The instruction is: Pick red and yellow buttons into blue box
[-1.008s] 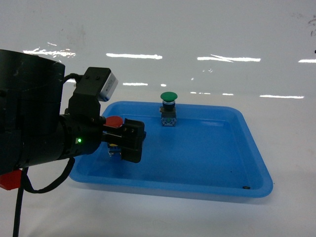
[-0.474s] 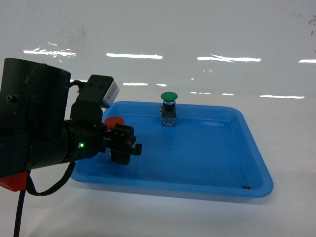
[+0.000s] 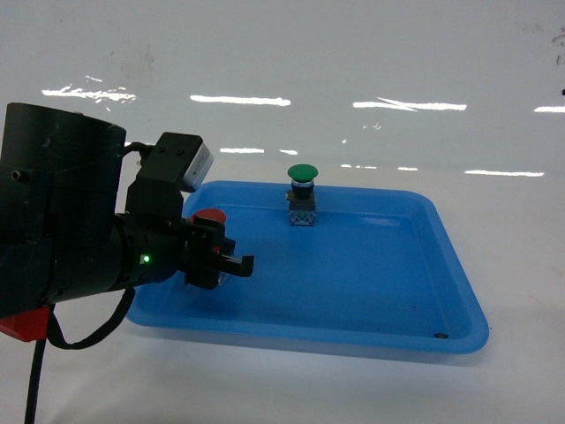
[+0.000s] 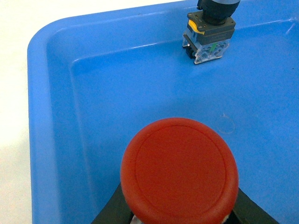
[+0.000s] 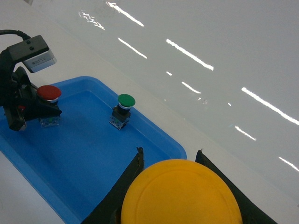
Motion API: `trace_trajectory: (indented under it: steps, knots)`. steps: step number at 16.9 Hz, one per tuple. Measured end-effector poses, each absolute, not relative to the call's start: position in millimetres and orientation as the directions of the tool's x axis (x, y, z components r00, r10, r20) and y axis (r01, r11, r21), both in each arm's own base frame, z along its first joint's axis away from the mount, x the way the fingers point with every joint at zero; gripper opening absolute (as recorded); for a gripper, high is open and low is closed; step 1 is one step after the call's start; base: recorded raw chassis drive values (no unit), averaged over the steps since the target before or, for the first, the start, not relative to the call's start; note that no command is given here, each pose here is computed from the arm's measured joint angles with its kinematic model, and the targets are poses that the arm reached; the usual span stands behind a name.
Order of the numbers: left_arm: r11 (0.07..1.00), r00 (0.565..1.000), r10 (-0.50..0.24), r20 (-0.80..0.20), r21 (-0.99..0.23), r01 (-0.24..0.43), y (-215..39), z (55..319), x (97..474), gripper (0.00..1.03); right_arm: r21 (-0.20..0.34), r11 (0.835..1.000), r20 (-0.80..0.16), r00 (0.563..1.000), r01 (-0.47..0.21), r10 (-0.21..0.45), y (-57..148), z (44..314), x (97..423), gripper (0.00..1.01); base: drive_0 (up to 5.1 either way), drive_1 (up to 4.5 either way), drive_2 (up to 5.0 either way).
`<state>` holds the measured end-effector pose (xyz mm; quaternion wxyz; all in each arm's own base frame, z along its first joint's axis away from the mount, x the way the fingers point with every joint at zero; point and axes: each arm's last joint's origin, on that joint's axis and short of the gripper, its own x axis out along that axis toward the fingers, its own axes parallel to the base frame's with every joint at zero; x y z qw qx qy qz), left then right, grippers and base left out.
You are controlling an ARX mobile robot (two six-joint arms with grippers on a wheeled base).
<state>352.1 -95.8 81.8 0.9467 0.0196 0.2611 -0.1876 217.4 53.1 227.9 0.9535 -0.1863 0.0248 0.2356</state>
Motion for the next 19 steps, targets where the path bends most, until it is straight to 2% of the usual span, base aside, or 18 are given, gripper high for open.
trace_trajectory:
  steps: [3,5,6,7,8,11,13,17,19]
  knots:
    - [0.942,0.821,-0.314,-0.477,-0.051,0.331,-79.8,93.7,332.3,0.24,-0.344,0.82,-0.135,0.888,-0.458,0.439,53.0,227.9,217.4,0.29,0.0,0.0,0.0]
    - [0.953,0.855,-0.287,-0.432,-0.038,0.3,-69.7,111.9,321.8,0.24,-0.344,0.82,-0.135,0.888,-0.458,0.44,53.0,228.0,217.4,0.29,0.0,0.0,0.0]
    - [0.955,0.874,-0.282,-0.394,-0.033,0.294,-65.9,123.9,317.0,0.24,-0.344,0.82,-0.135,0.888,-0.458,0.44,53.1,227.9,217.4,0.29,0.0,0.0,0.0]
    - [0.961,0.909,-0.267,-0.319,-0.019,0.275,-59.3,147.1,303.6,0.24,-0.344,0.82,-0.135,0.888,-0.458,0.44,53.1,227.9,217.4,0.29,0.0,0.0,0.0]
    - [0.962,0.932,-0.266,-0.246,-0.01,0.273,-55.7,171.9,275.8,0.24,-0.344,0.82,-0.135,0.888,-0.458,0.44,53.1,227.9,217.4,0.29,0.0,0.0,0.0]
    - [0.971,0.96,-0.236,-0.152,-0.001,0.239,-50.7,197.7,255.7,0.24,-0.344,0.82,-0.135,0.888,-0.458,0.44,53.1,227.9,217.4,0.29,0.0,0.0,0.0]
    - [0.974,0.968,-0.225,-0.109,0.002,0.227,-49.5,206.7,241.2,0.24,-0.344,0.82,-0.135,0.888,-0.458,0.44,53.1,227.9,217.4,0.29,0.0,0.0,0.0]
    - [0.981,0.974,-0.195,-0.114,-0.01,0.195,-47.6,206.9,211.9,0.24,-0.344,0.82,-0.135,0.888,-0.458,0.44,53.1,227.9,217.4,0.29,0.0,0.0,0.0]
    - [0.984,0.98,-0.179,-0.087,-0.026,0.177,-46.0,216.3,200.7,0.24,-0.344,0.82,-0.135,0.888,-0.458,0.44,53.1,227.9,217.4,0.29,0.0,0.0,0.0]
